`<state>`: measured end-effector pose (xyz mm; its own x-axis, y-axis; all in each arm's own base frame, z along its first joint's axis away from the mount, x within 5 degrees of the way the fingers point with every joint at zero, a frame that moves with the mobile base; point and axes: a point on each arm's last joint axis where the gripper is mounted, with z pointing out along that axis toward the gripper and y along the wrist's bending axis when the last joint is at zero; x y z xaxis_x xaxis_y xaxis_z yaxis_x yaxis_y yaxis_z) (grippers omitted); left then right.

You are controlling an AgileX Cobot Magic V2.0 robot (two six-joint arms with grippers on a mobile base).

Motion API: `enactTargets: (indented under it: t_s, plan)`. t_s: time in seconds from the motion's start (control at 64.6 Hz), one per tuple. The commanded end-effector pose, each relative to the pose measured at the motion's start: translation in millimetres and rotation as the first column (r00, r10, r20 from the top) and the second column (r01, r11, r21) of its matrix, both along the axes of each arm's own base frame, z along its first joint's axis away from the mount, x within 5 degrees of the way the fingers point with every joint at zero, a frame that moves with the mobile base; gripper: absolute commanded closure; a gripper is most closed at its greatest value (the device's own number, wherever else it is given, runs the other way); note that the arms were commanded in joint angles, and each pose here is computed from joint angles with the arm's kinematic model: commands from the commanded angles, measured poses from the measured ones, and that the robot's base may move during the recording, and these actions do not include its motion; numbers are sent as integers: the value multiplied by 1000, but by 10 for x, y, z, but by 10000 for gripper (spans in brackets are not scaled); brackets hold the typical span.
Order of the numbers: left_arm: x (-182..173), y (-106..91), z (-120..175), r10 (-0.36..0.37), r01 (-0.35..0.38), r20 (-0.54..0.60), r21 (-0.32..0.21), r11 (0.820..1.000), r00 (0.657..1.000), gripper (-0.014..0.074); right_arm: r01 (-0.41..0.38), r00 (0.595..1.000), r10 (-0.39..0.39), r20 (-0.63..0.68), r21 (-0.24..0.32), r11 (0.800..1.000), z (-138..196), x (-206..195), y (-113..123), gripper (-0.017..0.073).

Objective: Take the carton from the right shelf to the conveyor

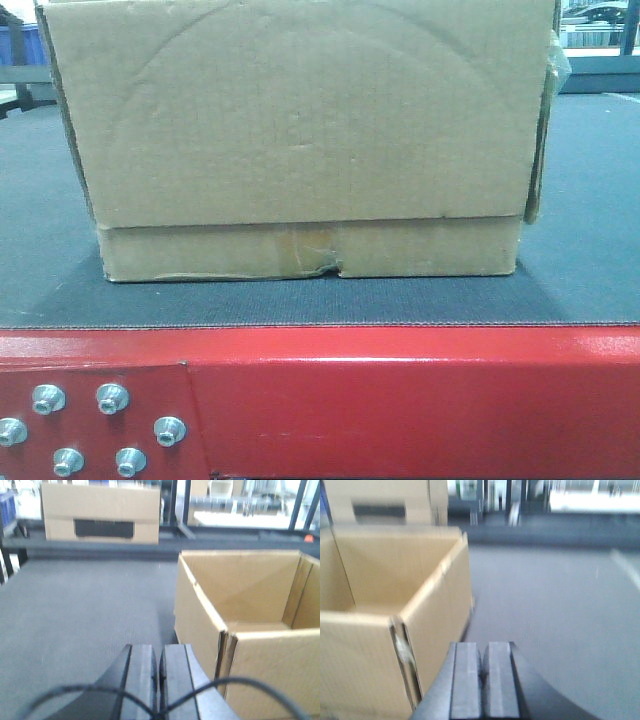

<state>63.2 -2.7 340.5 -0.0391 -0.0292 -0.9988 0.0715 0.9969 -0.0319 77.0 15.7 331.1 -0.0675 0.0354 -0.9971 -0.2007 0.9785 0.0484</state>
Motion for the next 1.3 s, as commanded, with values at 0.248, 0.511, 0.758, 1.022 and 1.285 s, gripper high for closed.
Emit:
enactTargets:
  t_s: [0.248, 0.511, 0.758, 1.022, 1.285]
  plan:
    - [-50, 4, 33, -3, 3, 42, -6, 1000, 999, 579, 0, 993, -1, 120, 7, 1000, 91, -78, -17, 628]
    - [-50, 4, 33, -3, 3, 42, -6, 1000, 999, 579, 0, 993, -1, 120, 7, 1000, 91, -78, -17, 628]
    - [-48, 4, 26, -1, 2, 39, -6, 1000, 999, 579, 0, 993, -1, 120, 7, 1000, 91, -78, -17, 628]
    - [38, 22, -149, 63, -53, 162, -67, 996, 985, 579, 0, 993, -1, 120, 7, 1000, 91, -78, -17, 628]
    - [19, 55, -1006, 121, -110, 165, -73, 991, 979, 579, 0, 993, -1, 120, 7, 1000, 91, -78, -17, 628]
